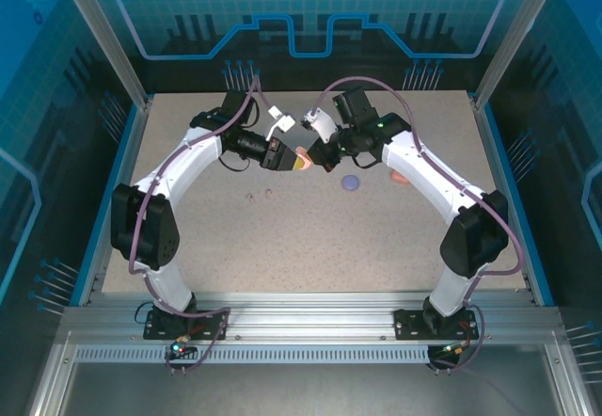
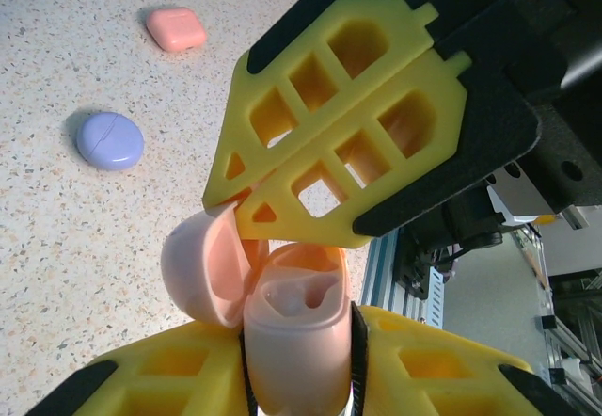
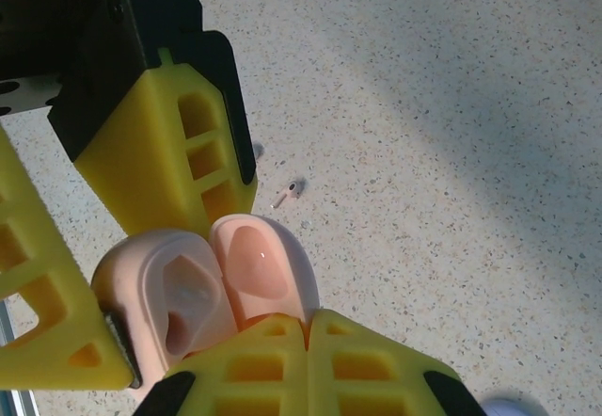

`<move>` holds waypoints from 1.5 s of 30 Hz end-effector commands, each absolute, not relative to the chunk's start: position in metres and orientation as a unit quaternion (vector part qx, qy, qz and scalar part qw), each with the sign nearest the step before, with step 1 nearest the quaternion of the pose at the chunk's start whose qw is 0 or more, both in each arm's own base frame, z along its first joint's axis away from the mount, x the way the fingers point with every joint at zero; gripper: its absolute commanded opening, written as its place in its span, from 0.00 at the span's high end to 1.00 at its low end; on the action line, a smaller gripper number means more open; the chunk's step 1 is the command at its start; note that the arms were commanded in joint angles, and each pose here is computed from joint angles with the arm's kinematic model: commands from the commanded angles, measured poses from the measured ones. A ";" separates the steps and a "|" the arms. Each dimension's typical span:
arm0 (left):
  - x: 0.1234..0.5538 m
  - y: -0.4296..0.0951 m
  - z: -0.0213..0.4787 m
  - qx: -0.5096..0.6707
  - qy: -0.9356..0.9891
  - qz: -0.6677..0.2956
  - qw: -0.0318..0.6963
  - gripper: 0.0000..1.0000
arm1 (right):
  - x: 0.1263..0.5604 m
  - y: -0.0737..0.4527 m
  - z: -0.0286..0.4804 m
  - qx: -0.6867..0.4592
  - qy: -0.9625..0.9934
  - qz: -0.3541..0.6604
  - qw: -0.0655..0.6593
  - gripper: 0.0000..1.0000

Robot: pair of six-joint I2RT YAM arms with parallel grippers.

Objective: Insert wireless bluetooth earbuds into charging case

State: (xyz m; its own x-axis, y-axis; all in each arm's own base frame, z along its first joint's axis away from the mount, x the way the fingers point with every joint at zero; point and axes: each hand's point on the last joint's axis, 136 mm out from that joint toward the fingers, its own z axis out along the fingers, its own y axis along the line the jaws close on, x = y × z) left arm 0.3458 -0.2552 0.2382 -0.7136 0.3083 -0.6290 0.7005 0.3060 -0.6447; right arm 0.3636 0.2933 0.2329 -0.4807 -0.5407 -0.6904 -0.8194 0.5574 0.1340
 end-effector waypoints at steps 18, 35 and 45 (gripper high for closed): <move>0.345 -0.265 0.259 0.330 0.745 -0.539 0.214 0.95 | 0.367 0.300 0.247 -0.409 0.819 0.234 0.327 1.00; 0.393 -0.174 0.298 0.162 0.748 -0.426 0.482 1.00 | 0.358 0.270 0.273 -0.248 0.852 0.321 0.329 0.40; 0.392 -0.114 0.333 0.041 0.730 -0.296 0.614 1.00 | 0.359 0.337 0.179 -0.190 0.924 0.245 0.223 0.38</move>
State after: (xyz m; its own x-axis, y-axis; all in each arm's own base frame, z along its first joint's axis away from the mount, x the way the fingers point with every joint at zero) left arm 0.3837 -0.1387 0.3176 -0.3427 -0.2409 -0.9080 0.5324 0.7466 -0.3990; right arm 0.3618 0.3213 0.1941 -0.7833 -0.2657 -0.5620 -0.5298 0.7583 0.3800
